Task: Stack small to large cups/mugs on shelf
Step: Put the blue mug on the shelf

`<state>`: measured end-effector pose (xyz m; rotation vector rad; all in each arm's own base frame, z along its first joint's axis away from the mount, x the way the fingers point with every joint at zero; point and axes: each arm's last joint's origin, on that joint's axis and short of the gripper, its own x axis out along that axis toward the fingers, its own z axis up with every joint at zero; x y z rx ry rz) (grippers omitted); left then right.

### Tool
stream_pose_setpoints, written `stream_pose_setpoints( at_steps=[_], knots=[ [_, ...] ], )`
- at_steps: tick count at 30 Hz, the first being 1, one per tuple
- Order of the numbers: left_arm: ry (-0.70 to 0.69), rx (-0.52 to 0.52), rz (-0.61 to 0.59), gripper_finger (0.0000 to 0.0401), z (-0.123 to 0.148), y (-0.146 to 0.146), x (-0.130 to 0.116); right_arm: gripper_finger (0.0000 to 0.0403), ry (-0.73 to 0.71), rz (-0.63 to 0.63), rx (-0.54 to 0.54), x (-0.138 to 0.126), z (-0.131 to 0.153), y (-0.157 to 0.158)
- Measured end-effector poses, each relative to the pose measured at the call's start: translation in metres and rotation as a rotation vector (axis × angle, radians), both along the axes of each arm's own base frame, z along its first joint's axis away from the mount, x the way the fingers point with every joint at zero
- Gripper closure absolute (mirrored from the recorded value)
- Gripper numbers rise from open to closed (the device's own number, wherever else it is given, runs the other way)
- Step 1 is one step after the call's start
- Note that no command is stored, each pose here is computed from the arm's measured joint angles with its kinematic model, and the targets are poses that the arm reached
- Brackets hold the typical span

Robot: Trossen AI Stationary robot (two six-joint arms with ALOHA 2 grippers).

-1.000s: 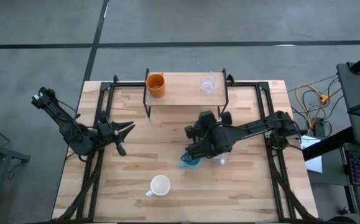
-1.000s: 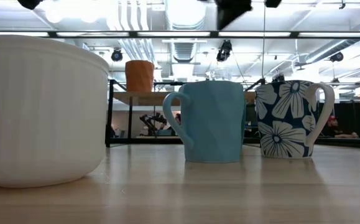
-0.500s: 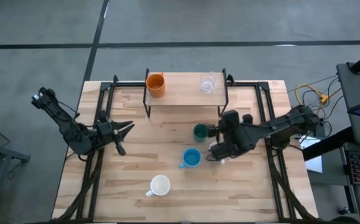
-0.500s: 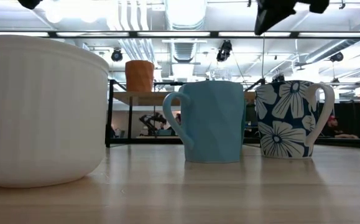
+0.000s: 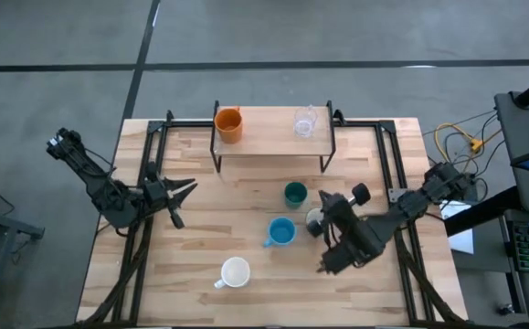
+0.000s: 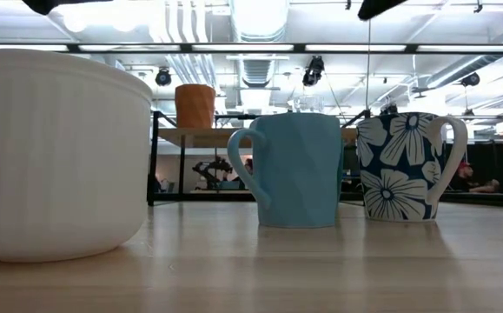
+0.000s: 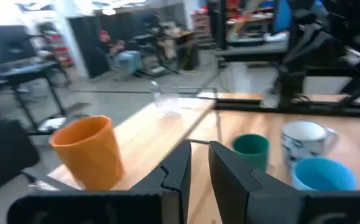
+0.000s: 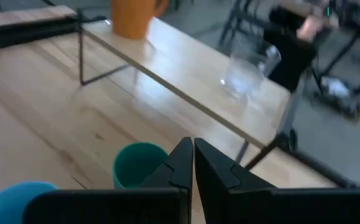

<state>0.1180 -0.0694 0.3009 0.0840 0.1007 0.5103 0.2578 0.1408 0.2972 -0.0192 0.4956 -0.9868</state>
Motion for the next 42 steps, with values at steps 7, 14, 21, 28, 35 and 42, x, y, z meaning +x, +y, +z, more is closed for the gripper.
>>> stream_pose_setpoints(
  at_steps=[7,14,21,28,35,42],
  knots=[
    [-0.031,-0.047,-0.123,0.0358,0.008,0.011,-0.014,0.0394,-0.071,0.079,-0.099,-0.017,-0.013,0.014],
    [-0.113,-0.096,-0.108,0.0358,0.018,0.028,-0.033,0.0394,-0.024,0.146,-0.107,-0.032,-0.022,0.027],
    [-0.153,-0.114,-0.108,0.0358,0.020,0.045,-0.051,0.0394,0.312,0.350,-0.078,-0.040,-0.035,0.046],
    [-0.235,-0.198,-0.098,0.0358,0.022,0.061,-0.069,0.0394,0.578,0.880,0.180,-0.040,-0.057,0.070],
    [-0.274,-0.229,-0.099,0.0358,0.023,0.069,-0.078,0.0394,0.337,0.923,0.098,-0.008,-0.025,0.065],
    [-0.256,-0.215,-0.100,0.0358,0.019,0.070,-0.079,0.0394,0.351,1.033,0.366,0.050,-0.009,0.025]
  ],
)
